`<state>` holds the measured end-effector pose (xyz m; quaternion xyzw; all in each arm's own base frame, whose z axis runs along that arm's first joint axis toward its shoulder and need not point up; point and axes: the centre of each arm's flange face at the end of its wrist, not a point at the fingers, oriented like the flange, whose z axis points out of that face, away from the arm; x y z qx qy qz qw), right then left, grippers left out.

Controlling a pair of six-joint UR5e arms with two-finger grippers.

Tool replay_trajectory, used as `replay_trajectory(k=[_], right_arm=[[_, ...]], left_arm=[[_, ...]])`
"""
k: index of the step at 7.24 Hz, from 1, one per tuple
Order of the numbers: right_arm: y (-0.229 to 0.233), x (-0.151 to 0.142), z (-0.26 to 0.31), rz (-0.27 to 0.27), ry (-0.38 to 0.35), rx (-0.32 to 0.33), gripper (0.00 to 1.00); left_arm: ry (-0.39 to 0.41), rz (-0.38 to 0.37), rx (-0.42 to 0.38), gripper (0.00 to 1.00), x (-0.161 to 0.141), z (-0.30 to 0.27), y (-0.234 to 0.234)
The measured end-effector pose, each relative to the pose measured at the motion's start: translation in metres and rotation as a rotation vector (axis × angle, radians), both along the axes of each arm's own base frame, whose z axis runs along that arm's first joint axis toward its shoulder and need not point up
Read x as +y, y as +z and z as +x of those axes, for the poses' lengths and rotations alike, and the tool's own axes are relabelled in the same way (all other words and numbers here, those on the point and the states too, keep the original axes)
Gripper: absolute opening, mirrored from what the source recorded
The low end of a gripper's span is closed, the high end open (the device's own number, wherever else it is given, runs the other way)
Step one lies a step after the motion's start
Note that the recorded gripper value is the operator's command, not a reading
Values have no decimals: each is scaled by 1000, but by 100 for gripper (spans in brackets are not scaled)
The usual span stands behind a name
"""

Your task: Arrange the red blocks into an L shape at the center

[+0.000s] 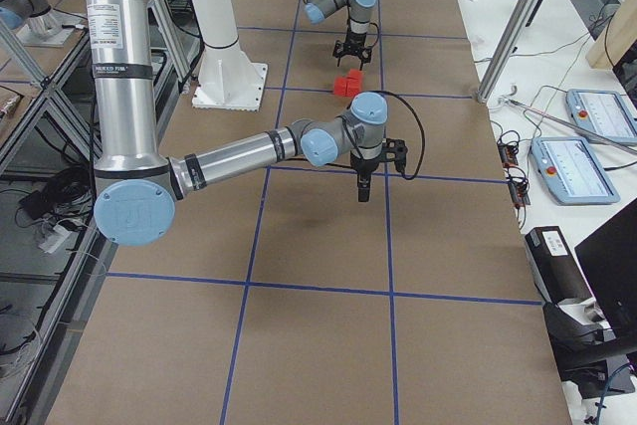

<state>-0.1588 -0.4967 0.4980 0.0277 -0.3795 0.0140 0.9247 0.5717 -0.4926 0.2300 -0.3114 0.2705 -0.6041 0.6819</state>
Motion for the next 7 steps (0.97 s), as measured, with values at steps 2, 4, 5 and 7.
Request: replay_trajectory(k=[2,4,5,7], right_arm=[[0,0,0,0,0,0,100],[0,0,0,-1,1,0,100],[0,0,0,-1,1,0,100],[0,0,0,-1,1,0,100]], left_arm=[[16,-5,-8,100,10,7,1],[25,-10,-15,100,17,9,-1],[26,-12,-18,100,20,6,-4],[32,-18,-27,100,26,4,-8]])
